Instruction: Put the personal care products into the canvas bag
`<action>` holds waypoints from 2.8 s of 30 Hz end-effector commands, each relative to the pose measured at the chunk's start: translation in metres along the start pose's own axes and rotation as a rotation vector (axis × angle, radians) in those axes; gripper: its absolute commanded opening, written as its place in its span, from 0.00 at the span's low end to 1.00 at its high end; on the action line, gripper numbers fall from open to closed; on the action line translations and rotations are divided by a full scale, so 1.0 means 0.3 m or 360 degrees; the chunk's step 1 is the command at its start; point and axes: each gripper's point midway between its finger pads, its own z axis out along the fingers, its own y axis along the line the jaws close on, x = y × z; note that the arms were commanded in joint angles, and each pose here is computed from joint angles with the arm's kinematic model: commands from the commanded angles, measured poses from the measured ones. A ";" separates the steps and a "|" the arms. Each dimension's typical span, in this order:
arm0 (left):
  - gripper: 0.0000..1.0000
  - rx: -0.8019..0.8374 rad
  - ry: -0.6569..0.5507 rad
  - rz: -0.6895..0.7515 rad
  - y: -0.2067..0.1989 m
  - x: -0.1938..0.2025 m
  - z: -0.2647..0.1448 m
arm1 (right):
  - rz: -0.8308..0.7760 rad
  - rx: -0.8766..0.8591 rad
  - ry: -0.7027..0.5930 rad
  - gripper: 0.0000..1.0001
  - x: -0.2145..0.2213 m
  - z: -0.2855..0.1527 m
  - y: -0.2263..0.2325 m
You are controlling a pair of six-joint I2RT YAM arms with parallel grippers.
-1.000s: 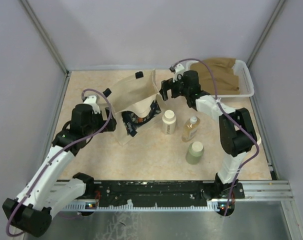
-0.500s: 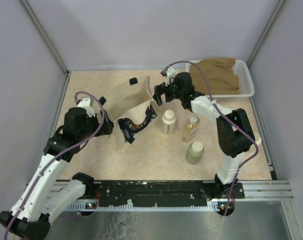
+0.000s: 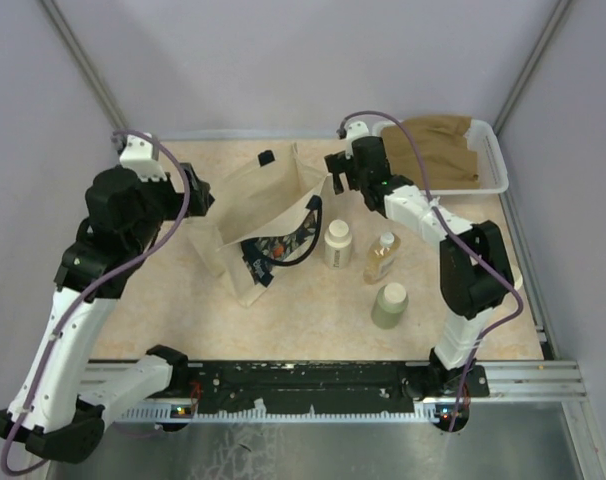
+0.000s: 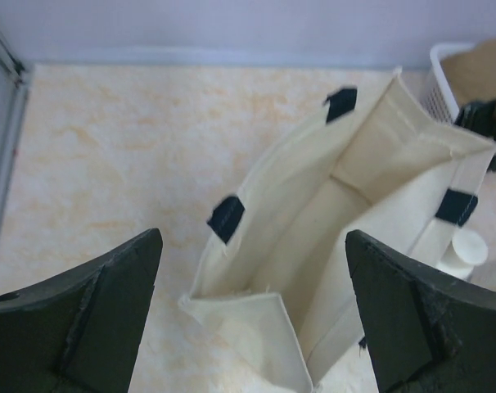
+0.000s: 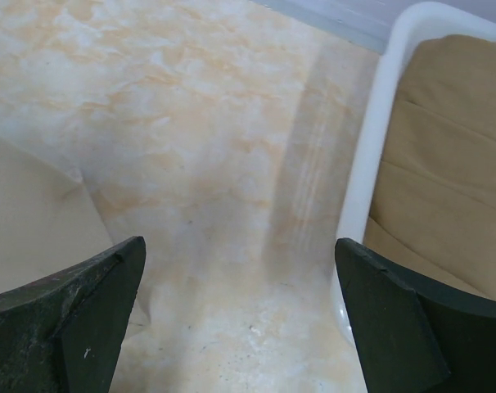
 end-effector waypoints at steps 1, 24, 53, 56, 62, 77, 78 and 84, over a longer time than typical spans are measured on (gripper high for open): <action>0.99 -0.0129 -0.0261 0.0154 0.030 -0.223 -0.007 | 0.0066 0.0162 -0.0190 0.99 -0.169 -0.099 -0.076; 0.99 -0.0175 -0.0109 0.0494 -0.014 -0.112 0.498 | 0.0216 -0.0002 0.0127 0.99 -0.103 -0.482 -0.068; 0.99 0.0428 0.0156 0.0386 -0.117 0.030 0.537 | 0.0325 0.0121 0.0387 0.99 0.141 -0.684 -0.110; 0.99 0.0479 0.0174 0.0377 -0.132 0.043 0.517 | 0.0326 0.0116 0.0397 0.99 0.155 -0.681 -0.106; 0.99 0.0476 0.0193 0.0354 -0.125 0.090 0.489 | 0.0321 0.0114 0.0417 0.99 0.176 -0.668 -0.101; 0.19 0.0552 0.0426 0.0307 -0.141 0.281 0.575 | 0.0310 0.0120 0.0438 0.99 0.189 -0.683 -0.105; 0.07 0.0533 0.0419 0.0297 -0.136 0.274 0.572 | 0.0312 0.0113 0.0444 0.99 0.195 -0.685 -0.102; 0.00 0.0365 0.0363 0.0208 -0.095 0.213 0.521 | 0.0329 0.0039 0.0514 0.99 0.252 -0.660 -0.061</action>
